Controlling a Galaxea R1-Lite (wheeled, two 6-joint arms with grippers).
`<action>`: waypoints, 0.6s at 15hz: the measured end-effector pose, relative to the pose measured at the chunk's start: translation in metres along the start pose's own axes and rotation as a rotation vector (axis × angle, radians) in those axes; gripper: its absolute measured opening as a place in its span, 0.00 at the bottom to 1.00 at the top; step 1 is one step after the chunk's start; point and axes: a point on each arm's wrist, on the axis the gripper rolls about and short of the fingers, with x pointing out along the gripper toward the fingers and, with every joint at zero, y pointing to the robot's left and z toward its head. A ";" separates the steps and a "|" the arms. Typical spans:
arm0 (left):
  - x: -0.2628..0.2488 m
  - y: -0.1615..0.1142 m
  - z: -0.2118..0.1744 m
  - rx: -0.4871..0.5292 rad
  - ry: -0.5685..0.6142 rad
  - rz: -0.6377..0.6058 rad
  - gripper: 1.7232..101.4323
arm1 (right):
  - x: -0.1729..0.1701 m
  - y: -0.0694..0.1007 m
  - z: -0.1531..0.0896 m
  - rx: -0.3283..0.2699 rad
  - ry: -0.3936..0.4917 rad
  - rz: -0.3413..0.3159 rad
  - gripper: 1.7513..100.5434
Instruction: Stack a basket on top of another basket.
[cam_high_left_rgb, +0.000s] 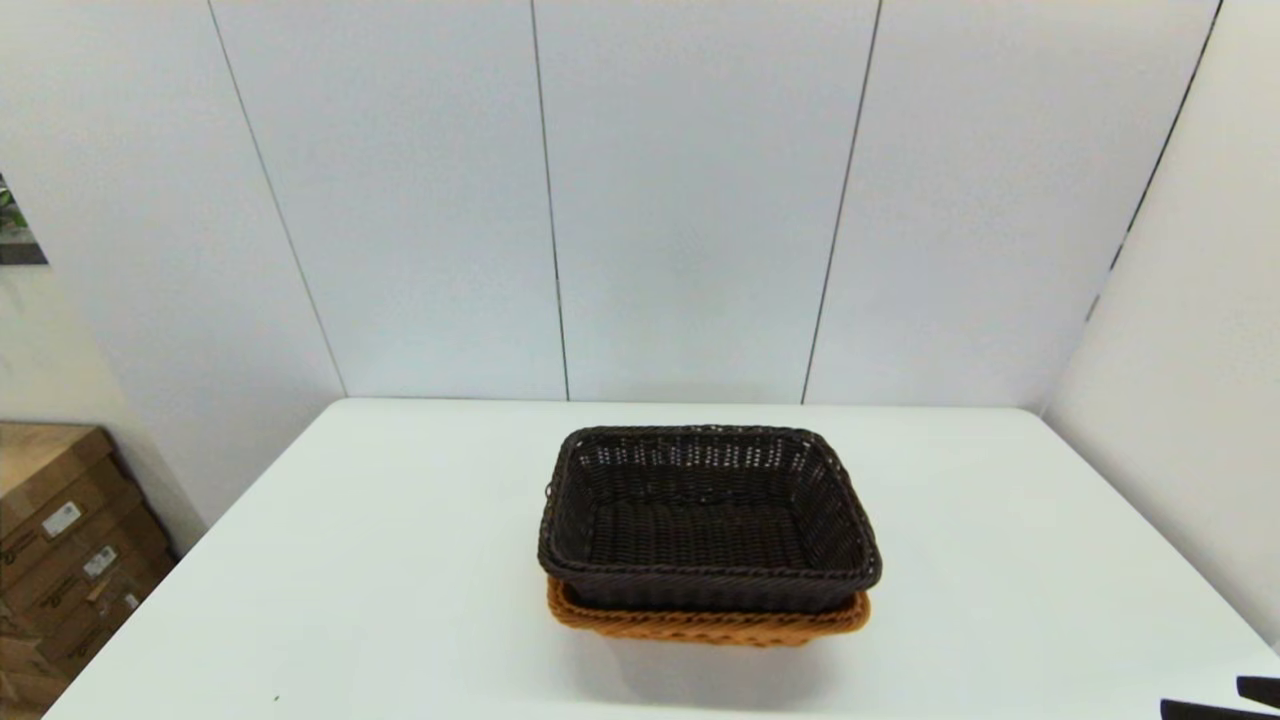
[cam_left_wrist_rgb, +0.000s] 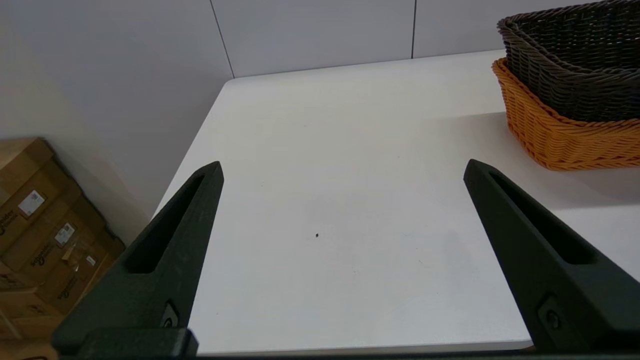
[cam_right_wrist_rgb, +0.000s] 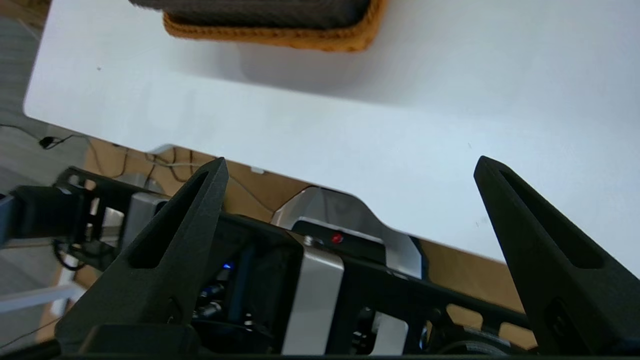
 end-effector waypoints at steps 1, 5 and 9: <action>0.000 0.000 0.000 0.001 0.000 0.000 0.96 | -0.004 -0.002 -0.012 -0.010 -0.019 -0.001 0.97; 0.000 0.000 0.000 0.000 0.000 0.000 0.96 | -0.014 -0.006 -0.046 -0.020 -0.118 -0.040 0.97; 0.000 0.000 0.000 0.000 0.000 0.000 0.96 | -0.016 -0.008 -0.077 -0.072 -0.214 -0.121 0.97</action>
